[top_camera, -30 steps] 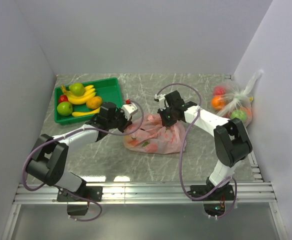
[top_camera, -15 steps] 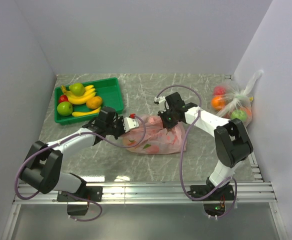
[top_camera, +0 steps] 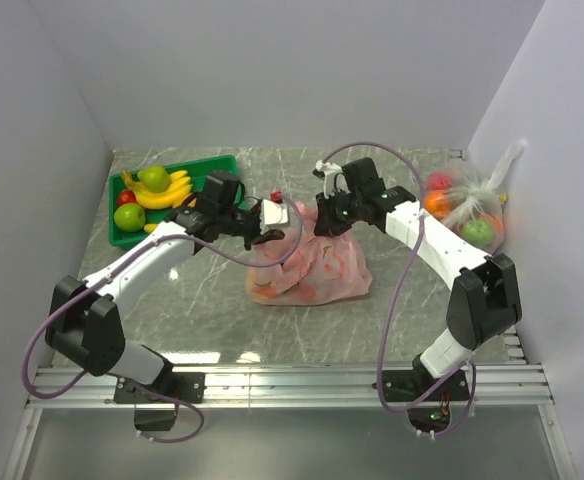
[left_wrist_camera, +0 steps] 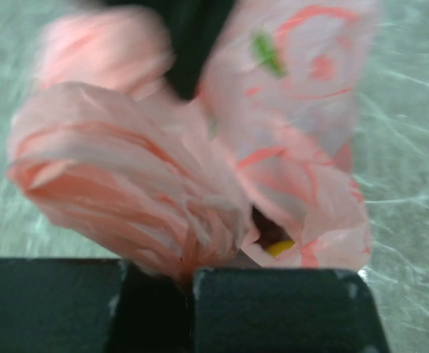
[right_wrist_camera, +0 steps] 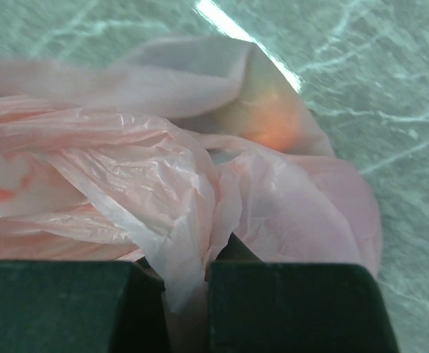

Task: Place the fake fruits into the plastic bag and tie a complex knot

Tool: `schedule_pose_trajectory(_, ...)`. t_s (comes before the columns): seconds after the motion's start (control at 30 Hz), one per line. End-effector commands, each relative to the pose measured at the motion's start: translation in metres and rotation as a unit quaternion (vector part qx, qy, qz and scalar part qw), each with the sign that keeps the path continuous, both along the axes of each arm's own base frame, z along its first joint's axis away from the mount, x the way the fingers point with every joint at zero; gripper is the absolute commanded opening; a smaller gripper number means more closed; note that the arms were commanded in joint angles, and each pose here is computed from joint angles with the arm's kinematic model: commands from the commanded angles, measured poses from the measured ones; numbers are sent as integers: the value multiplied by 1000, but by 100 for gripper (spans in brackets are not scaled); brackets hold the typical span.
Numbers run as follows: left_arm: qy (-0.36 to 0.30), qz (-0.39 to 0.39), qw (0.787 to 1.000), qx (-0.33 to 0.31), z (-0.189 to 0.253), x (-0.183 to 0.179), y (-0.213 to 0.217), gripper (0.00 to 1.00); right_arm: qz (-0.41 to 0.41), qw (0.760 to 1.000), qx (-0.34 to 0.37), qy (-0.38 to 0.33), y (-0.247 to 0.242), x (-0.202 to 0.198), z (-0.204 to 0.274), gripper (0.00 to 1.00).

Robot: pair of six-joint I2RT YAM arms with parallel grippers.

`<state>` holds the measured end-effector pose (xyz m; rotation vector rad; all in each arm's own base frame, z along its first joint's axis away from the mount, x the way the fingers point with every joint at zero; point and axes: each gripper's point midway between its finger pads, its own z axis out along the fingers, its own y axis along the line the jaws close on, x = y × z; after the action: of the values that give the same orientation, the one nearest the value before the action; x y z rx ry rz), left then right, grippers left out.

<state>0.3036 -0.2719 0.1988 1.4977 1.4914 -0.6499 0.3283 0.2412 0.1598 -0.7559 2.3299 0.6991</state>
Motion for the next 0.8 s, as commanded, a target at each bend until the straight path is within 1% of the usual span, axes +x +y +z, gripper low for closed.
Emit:
schedule_pose_trajectory(0.0,26,-109,994,2,-10,-36,-22,5,-6,999,28,43,14,-6,5,0)
schedule_pose_trajectory(0.07,28,-137,990,7,-15,-47,-30,5,-10,998,32,61,19,-6,-3,0)
schedule_pose_trajectory(0.17,27,-166,985,27,-27,-55,-39,5,-9,997,31,67,25,-4,-9,0)
schedule_pose_trajectory(0.2,33,-169,985,31,-32,-54,-41,6,-9,997,29,69,26,-5,-12,0)
schedule_pose_trajectory(0.23,33,-169,985,28,-27,-51,-44,8,-6,997,29,68,25,-5,-12,0)
schedule_pose_trajectory(0.27,44,-166,985,32,-28,-52,-42,9,-3,997,31,69,25,-7,-12,0)
schedule_pose_trajectory(0.3,45,-164,985,31,-24,-50,-43,18,2,997,33,67,24,-8,-10,0)
schedule_pose_trajectory(0.33,48,-160,986,31,-21,-50,-43,24,10,997,44,67,24,-15,-6,1)
schedule_pose_trajectory(0.37,55,-152,986,28,-18,-50,-42,27,9,996,52,65,20,-15,-3,11)
schedule_pose_trajectory(0.4,55,-147,987,19,-10,-52,-40,31,10,996,62,56,19,-14,3,18)
schedule_pose_trajectory(0.43,60,-139,988,13,-5,-51,-36,33,11,996,73,50,15,-20,9,26)
schedule_pose_trajectory(0.47,70,-129,989,7,-1,-51,-34,36,12,995,90,45,9,-19,16,39)
schedule_pose_trajectory(0.5,70,-124,990,2,4,-54,-31,41,16,994,103,36,7,-19,22,45)
schedule_pose_trajectory(0.53,74,-117,990,-2,7,-54,-27,42,19,993,113,27,2,-22,29,50)
schedule_pose_trajectory(0.57,85,-110,990,-8,10,-56,-25,43,40,990,135,27,3,-28,37,58)
schedule_pose_trajectory(0.63,90,-100,991,-21,17,-58,-18,48,61,987,149,-5,-8,-29,52,59)
schedule_pose_trajectory(0.67,102,-92,990,-27,19,-59,-16,48,74,985,154,-14,-10,-32,57,62)
schedule_pose_trajectory(0.7,107,-87,990,-31,21,-61,-13,53,100,982,158,-33,-14,-35,66,66)
schedule_pose_trajectory(0.77,118,-76,989,-41,25,-60,-9,55,124,980,152,-46,-19,-39,71,68)
